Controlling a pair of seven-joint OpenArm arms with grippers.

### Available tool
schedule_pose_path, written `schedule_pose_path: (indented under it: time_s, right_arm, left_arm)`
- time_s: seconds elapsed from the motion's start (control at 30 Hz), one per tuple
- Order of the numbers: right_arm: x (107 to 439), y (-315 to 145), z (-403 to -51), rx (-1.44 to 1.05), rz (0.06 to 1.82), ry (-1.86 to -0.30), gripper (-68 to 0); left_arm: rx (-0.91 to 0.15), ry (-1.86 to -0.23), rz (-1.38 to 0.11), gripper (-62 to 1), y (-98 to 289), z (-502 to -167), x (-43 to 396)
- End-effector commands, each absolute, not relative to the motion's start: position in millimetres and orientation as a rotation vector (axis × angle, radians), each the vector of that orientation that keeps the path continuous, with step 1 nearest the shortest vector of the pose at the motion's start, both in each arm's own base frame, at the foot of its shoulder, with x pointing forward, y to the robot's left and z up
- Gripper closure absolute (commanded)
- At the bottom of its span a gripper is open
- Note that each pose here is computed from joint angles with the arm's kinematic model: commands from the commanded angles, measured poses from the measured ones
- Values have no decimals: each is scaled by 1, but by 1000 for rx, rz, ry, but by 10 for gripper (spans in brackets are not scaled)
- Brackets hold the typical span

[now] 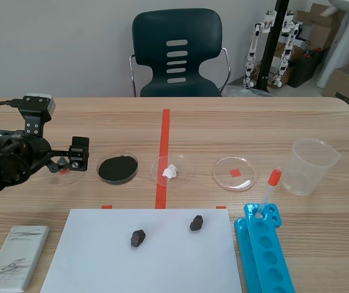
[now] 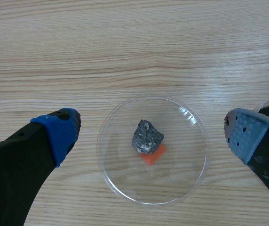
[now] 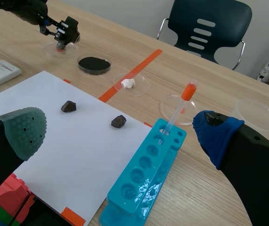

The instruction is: Return to the home posture

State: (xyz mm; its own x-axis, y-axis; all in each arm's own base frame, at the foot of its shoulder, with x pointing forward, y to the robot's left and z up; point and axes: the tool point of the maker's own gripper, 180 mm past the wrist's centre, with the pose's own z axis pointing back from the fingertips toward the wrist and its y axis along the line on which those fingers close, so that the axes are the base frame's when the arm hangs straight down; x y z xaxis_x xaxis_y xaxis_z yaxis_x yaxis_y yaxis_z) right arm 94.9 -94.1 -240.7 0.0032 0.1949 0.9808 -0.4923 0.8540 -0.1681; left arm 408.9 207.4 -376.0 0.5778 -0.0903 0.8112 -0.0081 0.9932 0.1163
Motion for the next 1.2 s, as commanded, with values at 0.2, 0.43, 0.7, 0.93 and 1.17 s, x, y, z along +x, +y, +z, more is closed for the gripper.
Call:
schedule_pose_path:
  time_s: [0.2, 0.43, 0.7, 0.93, 1.17]
  right_arm:
    - [99, -94, -231, 251, 545, -1512, -679]
    - [99, -94, -231, 251, 545, -1512, -679]
    - [99, -94, -231, 251, 545, -1512, -679]
    - [99, -94, -231, 251, 545, -1512, -679]
    - [99, -94, -231, 251, 545, -1511, -679]
  left_arm:
    - [124, -987, -44, -623, 213, -364, 417]
    - [124, -986, -45, -623, 213, -365, 417]
    - [151, -990, -64, -623, 224, -362, 417]
    - [102, -999, -190, -623, 227, -357, 410]
    - [-34, -1087, -434, -623, 205, -344, 373]
